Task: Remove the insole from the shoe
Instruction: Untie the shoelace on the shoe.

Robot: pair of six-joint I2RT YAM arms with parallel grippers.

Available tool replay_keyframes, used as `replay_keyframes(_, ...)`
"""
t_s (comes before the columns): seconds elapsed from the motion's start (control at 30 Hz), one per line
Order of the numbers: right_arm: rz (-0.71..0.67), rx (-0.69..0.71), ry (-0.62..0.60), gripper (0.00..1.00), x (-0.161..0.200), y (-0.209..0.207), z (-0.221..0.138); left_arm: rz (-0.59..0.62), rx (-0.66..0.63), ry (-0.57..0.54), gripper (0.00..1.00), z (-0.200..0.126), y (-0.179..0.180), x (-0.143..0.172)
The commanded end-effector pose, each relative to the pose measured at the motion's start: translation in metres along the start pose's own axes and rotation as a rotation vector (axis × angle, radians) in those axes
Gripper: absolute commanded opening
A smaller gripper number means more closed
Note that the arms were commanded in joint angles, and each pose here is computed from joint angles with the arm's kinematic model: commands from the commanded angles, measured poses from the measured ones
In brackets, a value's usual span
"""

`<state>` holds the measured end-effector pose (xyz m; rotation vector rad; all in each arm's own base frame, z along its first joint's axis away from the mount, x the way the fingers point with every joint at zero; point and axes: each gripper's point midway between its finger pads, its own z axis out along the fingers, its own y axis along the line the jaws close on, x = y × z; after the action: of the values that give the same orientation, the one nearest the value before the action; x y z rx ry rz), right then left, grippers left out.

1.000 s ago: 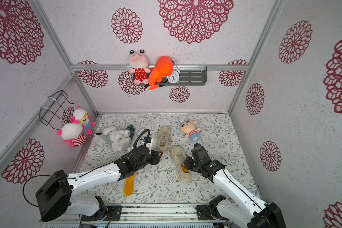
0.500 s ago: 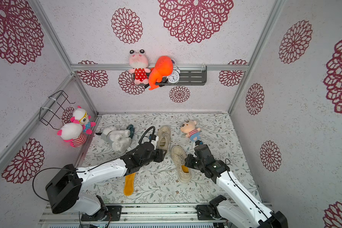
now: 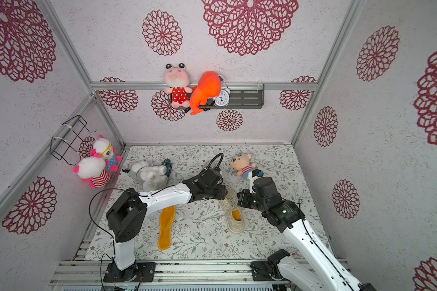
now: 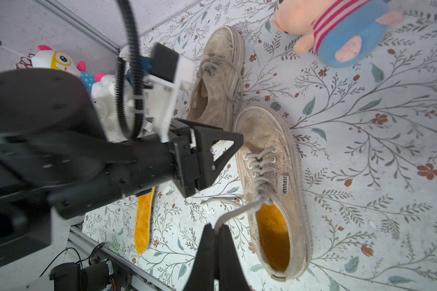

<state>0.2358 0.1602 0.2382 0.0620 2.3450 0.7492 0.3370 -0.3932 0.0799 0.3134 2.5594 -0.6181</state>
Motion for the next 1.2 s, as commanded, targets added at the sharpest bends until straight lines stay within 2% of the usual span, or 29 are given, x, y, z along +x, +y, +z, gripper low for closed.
replay_keyframes(0.0, -0.086, -0.038, -0.084, 0.0, -0.025, 0.018, -0.024, -0.007, 0.001, 0.097, 0.5, 0.014, 0.0, 0.02)
replay_keyframes(0.2, -0.147, -0.105, -0.164, 0.0, -0.048, 0.042, -0.043, 0.008, -0.007, 0.132, 0.46, 0.026, 0.001, 0.025)
replay_keyframes(0.33, -0.13, -0.111, -0.164, 0.0, -0.048, 0.041, -0.036, 0.01, -0.013, 0.126, 0.46, 0.026, 0.002, 0.024)
replay_keyframes(0.43, -0.104, -0.085, -0.136, 0.0, -0.042, 0.032, -0.021, 0.008, -0.022, 0.082, 0.46, 0.013, 0.001, 0.014)
replay_keyframes(0.5, -0.083, -0.081, -0.106, 0.0, -0.035, 0.028, -0.007, -0.001, -0.03, 0.008, 0.48, -0.002, 0.002, 0.0)
replay_keyframes(0.6, -0.072, -0.083, -0.03, 0.0, -0.023, 0.023, 0.02, -0.032, -0.044, -0.159, 0.5, -0.047, 0.003, -0.03)
replay_keyframes(0.73, -0.075, -0.084, 0.063, 0.0, -0.009, 0.023, 0.052, -0.129, -0.126, -0.351, 0.52, -0.108, 0.031, -0.049)
replay_keyframes(0.9, -0.111, -0.048, 0.161, 0.0, 0.006, 0.019, 0.089, -0.227, -0.206, -0.482, 0.53, -0.161, 0.069, -0.04)
replay_keyframes(1.07, -0.177, 0.03, 0.278, 0.0, 0.028, 0.01, 0.125, -0.291, -0.241, -0.497, 0.53, -0.177, 0.095, -0.016)
replay_keyframes(1.1, -0.19, 0.052, 0.296, 0.12, 0.03, 0.008, 0.13, -0.298, -0.241, -0.495, 0.53, -0.178, 0.098, -0.012)
replay_keyframes(1.17, -0.206, 0.082, 0.315, 0.24, 0.032, 0.008, 0.133, -0.305, -0.239, -0.492, 0.53, -0.179, 0.1, -0.008)
